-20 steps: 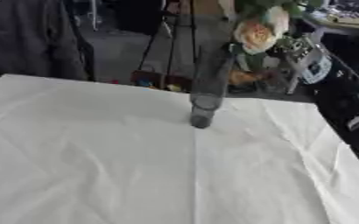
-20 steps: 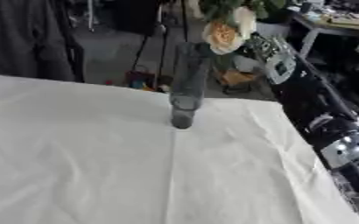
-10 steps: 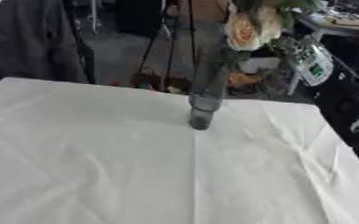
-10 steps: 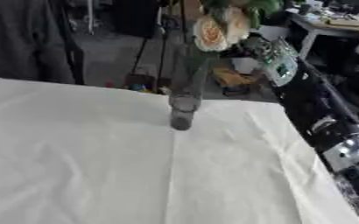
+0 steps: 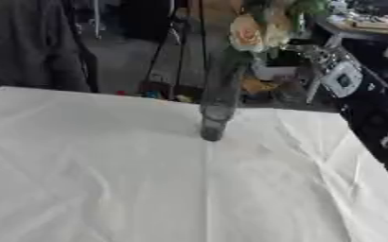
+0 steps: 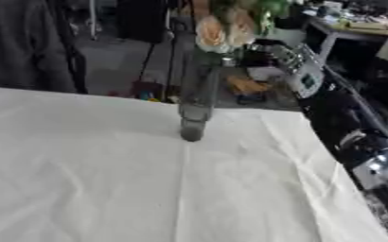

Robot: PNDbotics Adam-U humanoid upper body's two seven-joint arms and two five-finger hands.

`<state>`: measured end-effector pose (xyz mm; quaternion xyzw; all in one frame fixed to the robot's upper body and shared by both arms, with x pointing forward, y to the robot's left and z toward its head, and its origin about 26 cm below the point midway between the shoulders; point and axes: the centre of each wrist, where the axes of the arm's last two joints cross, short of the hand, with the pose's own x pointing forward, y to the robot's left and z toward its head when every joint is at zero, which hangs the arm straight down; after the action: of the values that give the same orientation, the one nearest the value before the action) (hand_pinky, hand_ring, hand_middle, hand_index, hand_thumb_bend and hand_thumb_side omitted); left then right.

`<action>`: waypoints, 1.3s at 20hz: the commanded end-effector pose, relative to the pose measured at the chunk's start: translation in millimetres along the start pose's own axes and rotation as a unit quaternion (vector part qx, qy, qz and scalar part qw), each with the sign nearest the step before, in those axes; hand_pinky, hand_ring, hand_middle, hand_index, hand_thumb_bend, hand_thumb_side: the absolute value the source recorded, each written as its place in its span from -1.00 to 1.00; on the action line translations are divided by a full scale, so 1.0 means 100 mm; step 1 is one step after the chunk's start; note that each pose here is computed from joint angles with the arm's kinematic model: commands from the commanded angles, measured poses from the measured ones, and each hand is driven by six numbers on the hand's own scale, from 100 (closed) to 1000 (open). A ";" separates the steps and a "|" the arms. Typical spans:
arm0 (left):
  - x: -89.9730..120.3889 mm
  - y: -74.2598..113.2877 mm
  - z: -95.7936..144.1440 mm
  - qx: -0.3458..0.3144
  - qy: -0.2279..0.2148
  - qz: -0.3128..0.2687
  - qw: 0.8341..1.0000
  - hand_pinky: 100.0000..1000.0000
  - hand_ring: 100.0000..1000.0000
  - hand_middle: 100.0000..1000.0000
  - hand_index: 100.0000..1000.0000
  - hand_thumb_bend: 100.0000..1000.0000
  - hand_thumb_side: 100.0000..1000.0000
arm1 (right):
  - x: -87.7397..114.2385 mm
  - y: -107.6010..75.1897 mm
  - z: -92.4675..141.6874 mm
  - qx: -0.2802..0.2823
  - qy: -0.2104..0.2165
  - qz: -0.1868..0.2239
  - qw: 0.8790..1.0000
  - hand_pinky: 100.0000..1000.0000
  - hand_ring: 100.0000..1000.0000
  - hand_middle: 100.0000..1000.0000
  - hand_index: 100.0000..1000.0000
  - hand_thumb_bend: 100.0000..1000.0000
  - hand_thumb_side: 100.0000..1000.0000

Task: Arrange flowers into the vase.

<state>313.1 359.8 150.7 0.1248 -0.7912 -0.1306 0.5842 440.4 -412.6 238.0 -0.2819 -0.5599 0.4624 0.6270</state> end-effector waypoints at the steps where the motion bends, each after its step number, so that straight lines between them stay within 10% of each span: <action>1: 0.07 0.09 -0.01 0.011 -0.011 -0.010 1.000 0.30 0.26 0.40 0.02 0.89 0.43 | 0.02 -0.23 0.20 -0.020 -0.010 0.028 0.999 1.00 1.00 1.00 1.00 -0.05 0.59; 13: 0.03 0.11 0.04 0.037 -0.012 -0.005 0.999 0.30 0.26 0.41 0.02 0.89 0.43 | 0.16 -0.03 0.75 -0.025 -0.099 0.039 0.994 1.00 0.98 0.95 1.00 -0.17 0.43; 26: 0.06 0.09 0.07 0.060 -0.035 -0.011 0.998 0.31 0.26 0.41 -0.01 0.88 0.43 | 0.58 0.51 1.42 -0.110 -0.200 0.028 0.973 1.00 0.87 0.75 0.88 -0.76 0.44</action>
<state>305.5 364.6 145.7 0.1546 -0.8059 -0.0884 0.5647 293.1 -367.3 232.0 -0.2490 -0.6976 0.4672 0.4828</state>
